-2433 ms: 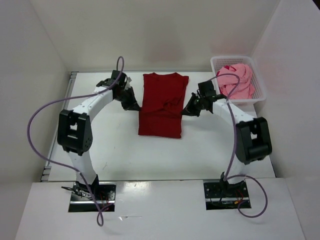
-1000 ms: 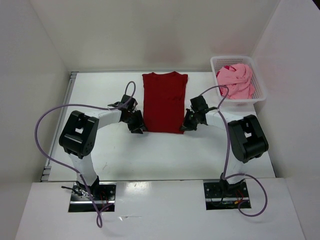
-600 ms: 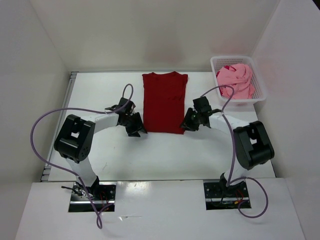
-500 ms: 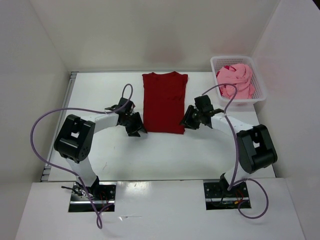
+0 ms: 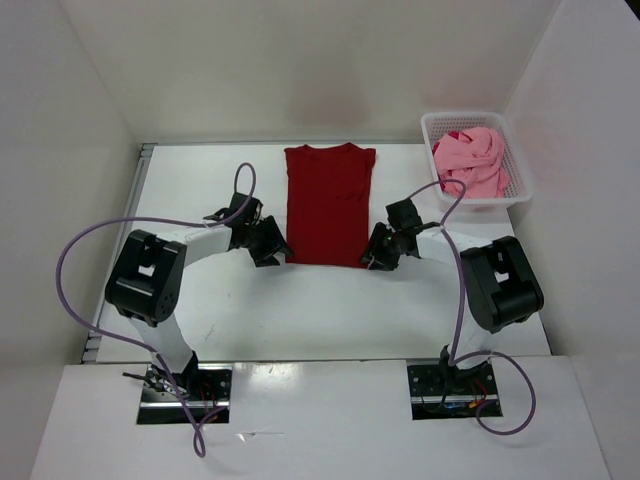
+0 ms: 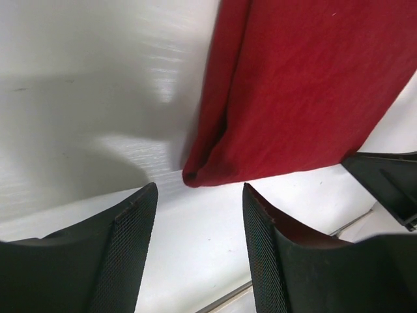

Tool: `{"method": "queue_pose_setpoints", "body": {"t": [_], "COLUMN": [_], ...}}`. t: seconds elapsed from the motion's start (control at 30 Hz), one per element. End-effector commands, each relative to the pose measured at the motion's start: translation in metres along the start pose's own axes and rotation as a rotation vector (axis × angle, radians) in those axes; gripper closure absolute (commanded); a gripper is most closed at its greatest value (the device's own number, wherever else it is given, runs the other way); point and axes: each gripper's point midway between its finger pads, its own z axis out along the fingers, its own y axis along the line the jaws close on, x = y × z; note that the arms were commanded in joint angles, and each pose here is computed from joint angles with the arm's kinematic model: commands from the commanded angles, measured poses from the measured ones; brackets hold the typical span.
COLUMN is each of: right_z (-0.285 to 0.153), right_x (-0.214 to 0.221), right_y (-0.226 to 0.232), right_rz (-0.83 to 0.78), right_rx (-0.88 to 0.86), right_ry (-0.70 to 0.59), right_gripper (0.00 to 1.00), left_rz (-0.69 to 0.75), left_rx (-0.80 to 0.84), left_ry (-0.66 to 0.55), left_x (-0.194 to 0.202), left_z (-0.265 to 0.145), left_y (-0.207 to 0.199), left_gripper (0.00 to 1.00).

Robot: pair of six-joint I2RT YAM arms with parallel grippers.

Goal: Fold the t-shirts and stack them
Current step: Grab one side of the 2/3 rectangular tshirt with both arms

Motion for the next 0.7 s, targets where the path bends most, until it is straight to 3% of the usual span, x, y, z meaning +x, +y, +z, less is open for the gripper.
{"method": "queue_pose_setpoints", "body": {"t": [0.0,0.13,0.37,0.5,0.57,0.67], "right_z": [0.005,0.007,0.010,0.006,0.000,-0.010], "right_x": [-0.001,0.000,0.005,0.000,-0.001,0.010], "right_y": [0.000,0.001,-0.001,0.002,0.005,0.005], "right_rz": [-0.001,-0.001,0.011,0.006,0.012,0.008], "right_rx": [-0.017,-0.023,-0.024,-0.031,-0.039,-0.029], "right_ry": [0.003,0.009,0.024,0.004,-0.005,0.004], "right_gripper": [0.53,0.58,0.86,0.95,0.98,1.00], "left_rz": [0.000,-0.014,-0.018,-0.020,-0.021,-0.017], "left_rx": [0.056,0.051,0.044,0.042,0.033,0.017], "left_ry": [0.005,0.022,0.029,0.031,0.025,0.026], "left_x": [-0.002,-0.005,-0.005,-0.005,-0.005,0.002], "left_z": [0.003,0.017,0.023,0.019,0.016,0.004], "left_y": [-0.010,-0.008,-0.005,-0.007,-0.007,-0.003], "left_gripper": [0.39,0.52,0.77,0.88,0.96,1.00]}}
